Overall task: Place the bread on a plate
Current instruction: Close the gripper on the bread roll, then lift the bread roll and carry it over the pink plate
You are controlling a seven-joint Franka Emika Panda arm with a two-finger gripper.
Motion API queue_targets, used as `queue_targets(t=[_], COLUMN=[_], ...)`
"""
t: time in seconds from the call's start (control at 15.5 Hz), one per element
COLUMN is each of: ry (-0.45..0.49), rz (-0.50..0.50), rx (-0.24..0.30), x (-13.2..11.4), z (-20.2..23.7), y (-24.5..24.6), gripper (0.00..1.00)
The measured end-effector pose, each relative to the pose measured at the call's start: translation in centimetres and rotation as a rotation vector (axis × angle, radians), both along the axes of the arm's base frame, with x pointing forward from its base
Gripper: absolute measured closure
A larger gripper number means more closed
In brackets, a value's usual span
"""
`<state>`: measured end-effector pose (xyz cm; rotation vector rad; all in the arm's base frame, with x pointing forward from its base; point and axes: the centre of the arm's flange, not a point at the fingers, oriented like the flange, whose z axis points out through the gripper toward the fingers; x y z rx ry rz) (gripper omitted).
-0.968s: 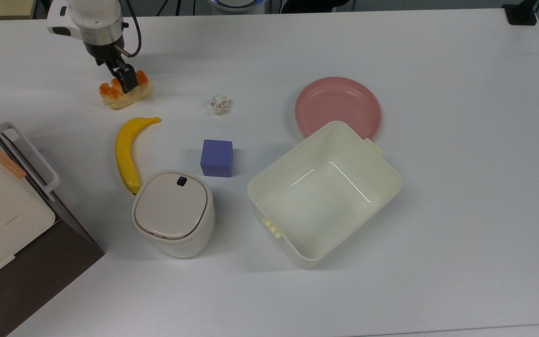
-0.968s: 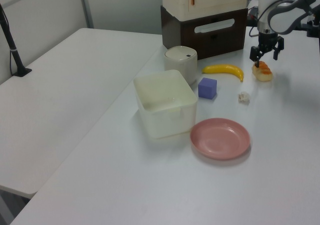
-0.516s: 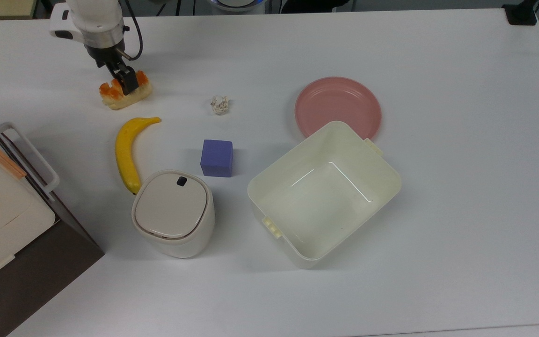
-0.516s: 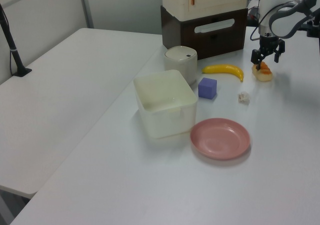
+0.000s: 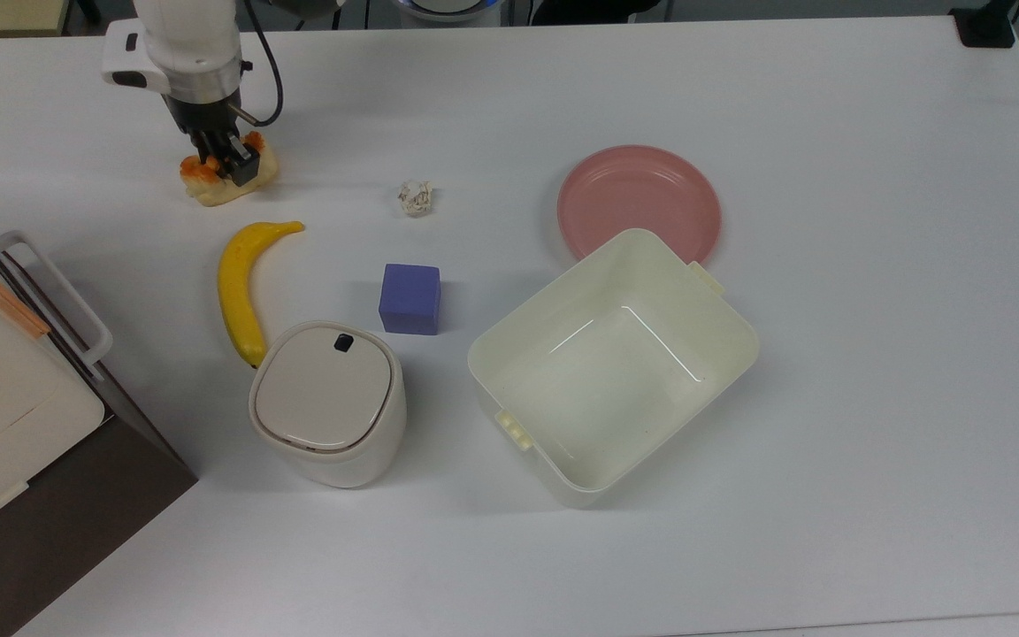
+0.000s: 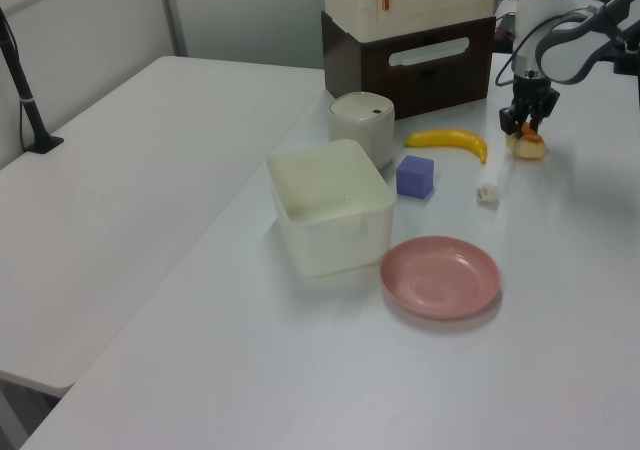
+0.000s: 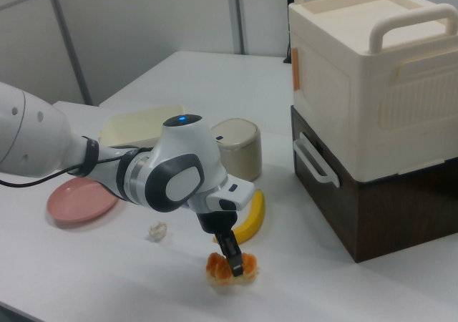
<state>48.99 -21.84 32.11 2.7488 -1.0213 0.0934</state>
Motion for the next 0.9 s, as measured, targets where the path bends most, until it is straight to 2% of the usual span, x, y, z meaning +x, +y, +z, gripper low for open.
queue_targets(t=[0.06,0.13,0.39,0.58,0.71,0.9], ry=[0.003,0.003,0.012,0.022,0.01,-0.013], rz=[0.013,0.028,0.117,0.228,0.261,0.352], rx=[-0.008,-0.011,-0.017,-0.019,0.047,0.192], x=[0.1,0.2,0.5,2.1,3.8,4.6], z=[-0.1,-0.1,0.3,2.9,7.4,16.7], y=[0.1,0.2,0.2,1.6,3.8,6.7], gripper=[0.83,0.85,0.89,0.89,0.89,0.89])
